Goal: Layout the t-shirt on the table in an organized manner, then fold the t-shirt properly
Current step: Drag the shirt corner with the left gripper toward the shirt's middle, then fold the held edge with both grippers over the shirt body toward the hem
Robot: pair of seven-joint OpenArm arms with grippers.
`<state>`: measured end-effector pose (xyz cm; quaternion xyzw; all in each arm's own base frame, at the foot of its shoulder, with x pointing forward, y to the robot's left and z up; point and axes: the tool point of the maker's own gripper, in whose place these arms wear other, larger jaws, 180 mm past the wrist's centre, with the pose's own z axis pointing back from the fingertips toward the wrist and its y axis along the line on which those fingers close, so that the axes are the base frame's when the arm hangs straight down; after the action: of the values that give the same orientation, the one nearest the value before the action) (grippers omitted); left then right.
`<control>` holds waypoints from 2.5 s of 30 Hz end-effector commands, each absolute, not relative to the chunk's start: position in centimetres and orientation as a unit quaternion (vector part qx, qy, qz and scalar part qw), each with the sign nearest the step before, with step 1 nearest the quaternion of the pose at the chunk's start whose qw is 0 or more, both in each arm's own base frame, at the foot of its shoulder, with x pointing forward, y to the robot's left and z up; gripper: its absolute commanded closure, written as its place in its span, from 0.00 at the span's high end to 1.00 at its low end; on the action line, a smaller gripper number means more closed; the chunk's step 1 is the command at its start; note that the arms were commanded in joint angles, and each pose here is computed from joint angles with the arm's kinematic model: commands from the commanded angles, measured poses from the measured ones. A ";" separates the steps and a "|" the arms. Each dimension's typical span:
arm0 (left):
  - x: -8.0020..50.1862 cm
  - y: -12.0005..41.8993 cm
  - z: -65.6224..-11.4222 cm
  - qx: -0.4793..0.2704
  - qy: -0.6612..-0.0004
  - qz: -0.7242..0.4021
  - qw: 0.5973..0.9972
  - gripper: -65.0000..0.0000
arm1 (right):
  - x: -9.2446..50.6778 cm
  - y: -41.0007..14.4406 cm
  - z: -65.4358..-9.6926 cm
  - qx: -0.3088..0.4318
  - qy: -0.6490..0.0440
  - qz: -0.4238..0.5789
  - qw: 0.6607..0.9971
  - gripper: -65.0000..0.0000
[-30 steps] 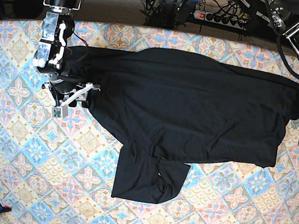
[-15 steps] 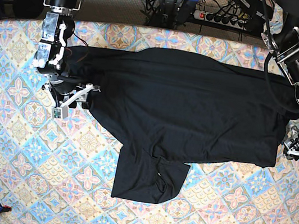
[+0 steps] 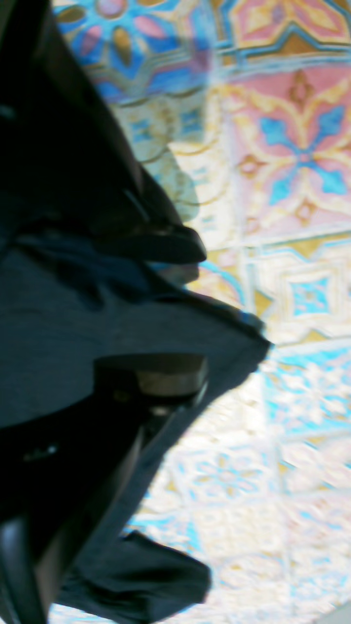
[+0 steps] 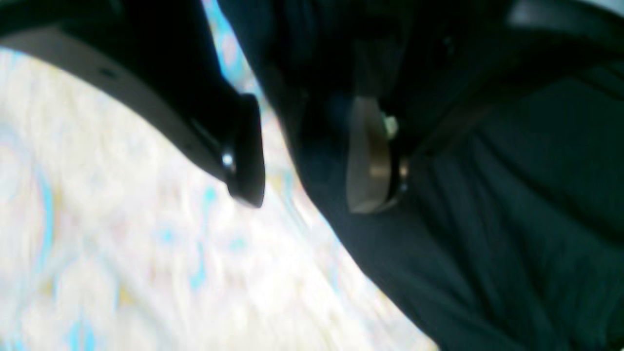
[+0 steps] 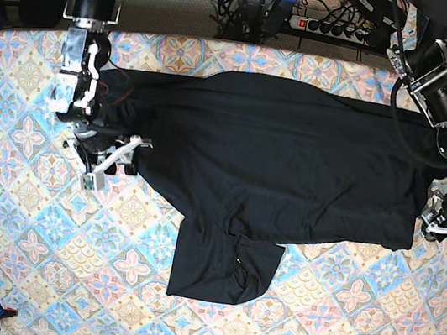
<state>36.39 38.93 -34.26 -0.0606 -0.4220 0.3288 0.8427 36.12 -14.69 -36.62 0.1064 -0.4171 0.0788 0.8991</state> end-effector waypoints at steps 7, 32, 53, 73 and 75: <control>37.2 40.5 -32.8 -0.028 -0.447 0.321 0.834 0.44 | 37.4 -14.2 -34.8 0.111 -0.443 0.087 0.885 0.41; 42.0 30.2 -40.6 -0.061 -0.398 0.248 0.881 0.44 | 37.3 -14.3 -35.0 0.110 -0.441 0.087 0.886 0.41; 38.6 37.3 -33.9 0.025 -0.489 0.248 0.836 0.44 | 37.1 -13.4 -35.5 0.117 -0.433 0.096 0.889 0.41; 38.0 33.1 -39.1 -0.025 -0.434 0.267 0.860 0.39 | 39.0 -10.9 -35.3 0.129 -0.428 0.130 0.885 0.41; 37.8 33.0 -39.3 -0.027 -0.424 0.266 0.865 0.30 | 39.1 -10.9 -35.8 0.129 -0.421 0.131 0.888 0.41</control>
<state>36.68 31.96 -41.20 -0.0328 -0.4011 0.2713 0.8743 38.92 -11.15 -36.25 0.1248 -0.4149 0.1269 0.8923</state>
